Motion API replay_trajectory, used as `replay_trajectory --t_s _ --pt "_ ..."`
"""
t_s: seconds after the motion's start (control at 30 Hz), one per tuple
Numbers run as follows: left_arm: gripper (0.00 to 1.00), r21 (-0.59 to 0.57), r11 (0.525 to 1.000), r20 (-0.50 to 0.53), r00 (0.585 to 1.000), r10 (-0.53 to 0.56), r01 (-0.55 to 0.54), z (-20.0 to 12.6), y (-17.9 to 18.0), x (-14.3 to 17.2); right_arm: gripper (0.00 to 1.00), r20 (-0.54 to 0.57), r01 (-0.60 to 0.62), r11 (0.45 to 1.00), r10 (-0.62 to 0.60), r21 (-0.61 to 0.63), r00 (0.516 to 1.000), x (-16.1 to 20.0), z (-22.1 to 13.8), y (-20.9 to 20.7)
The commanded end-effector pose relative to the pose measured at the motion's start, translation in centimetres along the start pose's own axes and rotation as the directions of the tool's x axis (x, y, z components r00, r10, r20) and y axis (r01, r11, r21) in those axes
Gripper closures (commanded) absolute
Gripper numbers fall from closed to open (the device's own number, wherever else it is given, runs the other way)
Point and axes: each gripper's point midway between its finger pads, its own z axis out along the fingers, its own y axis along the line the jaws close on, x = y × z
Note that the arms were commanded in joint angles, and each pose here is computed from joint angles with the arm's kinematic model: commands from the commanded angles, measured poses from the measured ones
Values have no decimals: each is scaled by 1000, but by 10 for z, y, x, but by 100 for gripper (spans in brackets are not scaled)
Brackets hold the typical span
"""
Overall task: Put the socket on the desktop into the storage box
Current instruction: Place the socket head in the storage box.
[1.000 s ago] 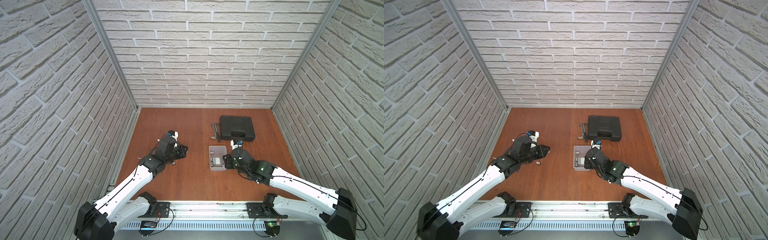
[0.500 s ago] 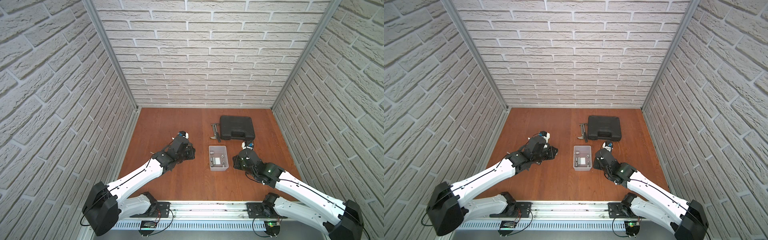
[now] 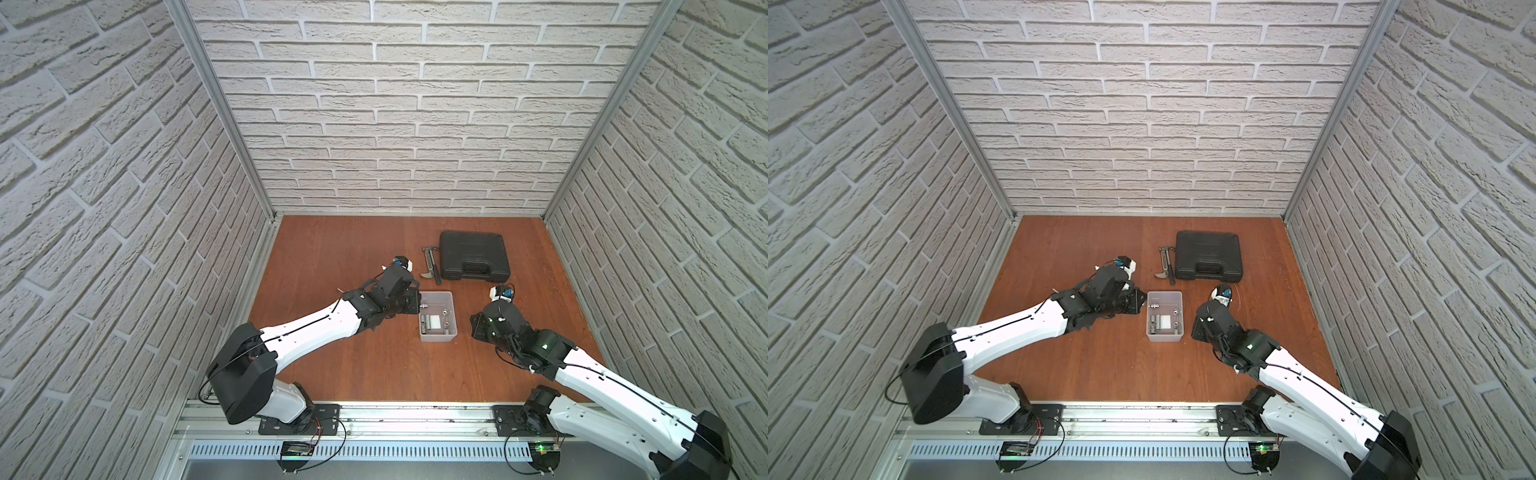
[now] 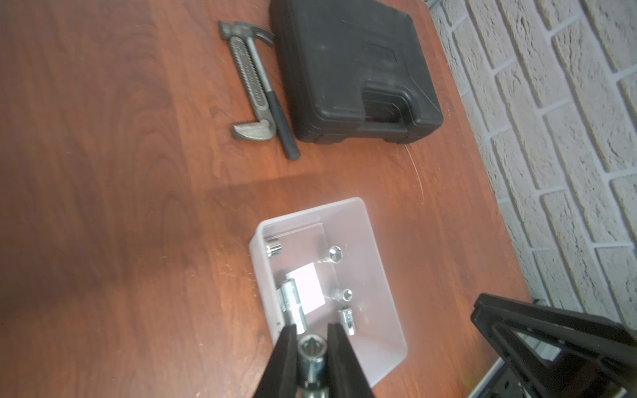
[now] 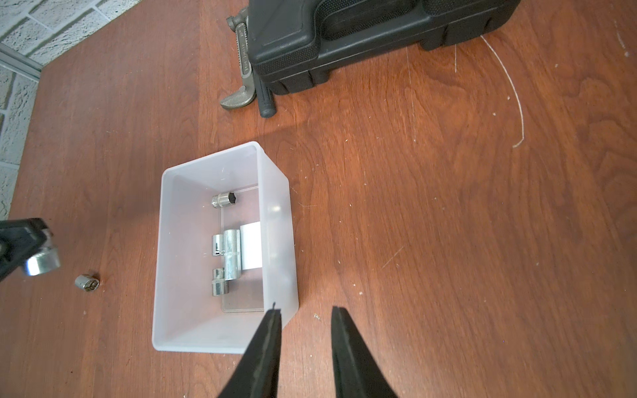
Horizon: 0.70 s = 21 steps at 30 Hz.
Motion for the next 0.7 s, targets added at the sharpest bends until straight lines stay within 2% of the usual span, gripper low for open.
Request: replay_trajectory --t_s 0.0,0.17,0.3,0.4,0.67 --pt "100 47 998 30 999 33 -34 9 -22 -8 69 7 -27 1000 27 -8 1000 0 -1 -2" --pt "100 80 996 15 999 32 -33 22 -33 3 69 -19 -2 989 -1 -146 1000 3 -1 25" --pt "100 90 996 3 1000 24 -24 31 -34 10 69 -55 17 986 -27 -169 998 9 0 30" --pt "100 108 994 -4 1000 5 -4 38 -36 16 69 -70 31 971 -48 -236 996 15 -1 38" --pt "100 32 999 -51 999 1 0 54 -26 27 69 -67 37 973 -54 -229 996 16 -5 34"
